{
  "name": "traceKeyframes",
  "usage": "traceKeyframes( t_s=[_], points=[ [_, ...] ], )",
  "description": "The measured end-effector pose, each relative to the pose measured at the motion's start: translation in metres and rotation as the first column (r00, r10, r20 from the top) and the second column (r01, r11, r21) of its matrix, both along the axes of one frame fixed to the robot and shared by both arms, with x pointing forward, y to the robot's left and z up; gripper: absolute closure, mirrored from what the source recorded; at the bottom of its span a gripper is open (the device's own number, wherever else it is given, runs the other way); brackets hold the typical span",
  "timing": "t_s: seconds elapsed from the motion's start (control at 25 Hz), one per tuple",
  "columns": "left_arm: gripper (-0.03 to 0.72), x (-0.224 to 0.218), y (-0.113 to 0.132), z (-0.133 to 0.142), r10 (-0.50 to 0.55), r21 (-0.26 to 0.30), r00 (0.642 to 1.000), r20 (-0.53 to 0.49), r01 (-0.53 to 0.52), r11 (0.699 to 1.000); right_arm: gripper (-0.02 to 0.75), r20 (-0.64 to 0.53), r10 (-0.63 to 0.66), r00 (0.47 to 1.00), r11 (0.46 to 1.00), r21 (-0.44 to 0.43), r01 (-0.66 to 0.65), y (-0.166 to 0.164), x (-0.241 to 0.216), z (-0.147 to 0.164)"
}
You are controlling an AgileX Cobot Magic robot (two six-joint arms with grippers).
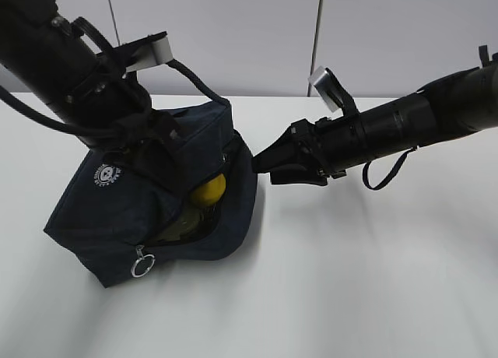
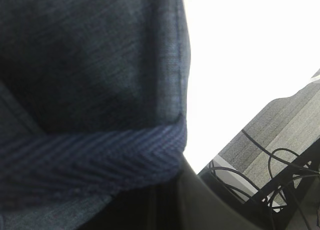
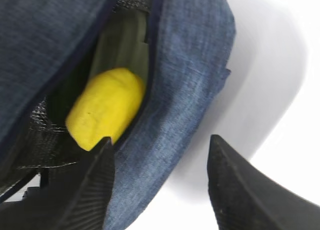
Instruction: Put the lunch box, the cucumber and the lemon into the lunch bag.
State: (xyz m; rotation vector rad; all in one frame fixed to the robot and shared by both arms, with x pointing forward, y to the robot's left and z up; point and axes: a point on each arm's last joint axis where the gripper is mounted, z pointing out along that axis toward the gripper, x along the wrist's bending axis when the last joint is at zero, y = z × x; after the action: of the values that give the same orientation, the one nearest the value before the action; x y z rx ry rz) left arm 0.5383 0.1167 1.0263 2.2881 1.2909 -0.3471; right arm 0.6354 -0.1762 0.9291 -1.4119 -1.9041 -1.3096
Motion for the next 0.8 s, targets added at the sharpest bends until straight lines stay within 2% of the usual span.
traceKeyframes(
  t_s=[0.2, 0.36, 0.56, 0.8],
  points=[
    [0.697, 0.000, 0.000, 0.000, 0.001, -0.003, 1.000, -0.001, -0.001, 1.000, 0.295, 0.003, -0.022, 1.000, 1.000, -0.019, 0.022, -0.001, 0.002, -0.003],
    [0.697, 0.000, 0.000, 0.000, 0.001, -0.003, 1.000, -0.001, -0.001, 1.000, 0.295, -0.031, -0.025, 0.999, 0.999, -0.024, 0.024, -0.001, 0.003, -0.018],
    [0.697, 0.000, 0.000, 0.000, 0.001, -0.003, 1.000, -0.001, -0.001, 1.000, 0.295, -0.097, -0.047, 0.994, 0.999, 0.012, 0.048, 0.000, 0.005, -0.040],
    [0.697, 0.000, 0.000, 0.000, 0.002, -0.004, 1.000, -0.002, -0.002, 1.000, 0.295, -0.135, -0.054, 0.989, 0.995, 0.070, 0.064, 0.003, 0.006, -0.053]
  ],
)
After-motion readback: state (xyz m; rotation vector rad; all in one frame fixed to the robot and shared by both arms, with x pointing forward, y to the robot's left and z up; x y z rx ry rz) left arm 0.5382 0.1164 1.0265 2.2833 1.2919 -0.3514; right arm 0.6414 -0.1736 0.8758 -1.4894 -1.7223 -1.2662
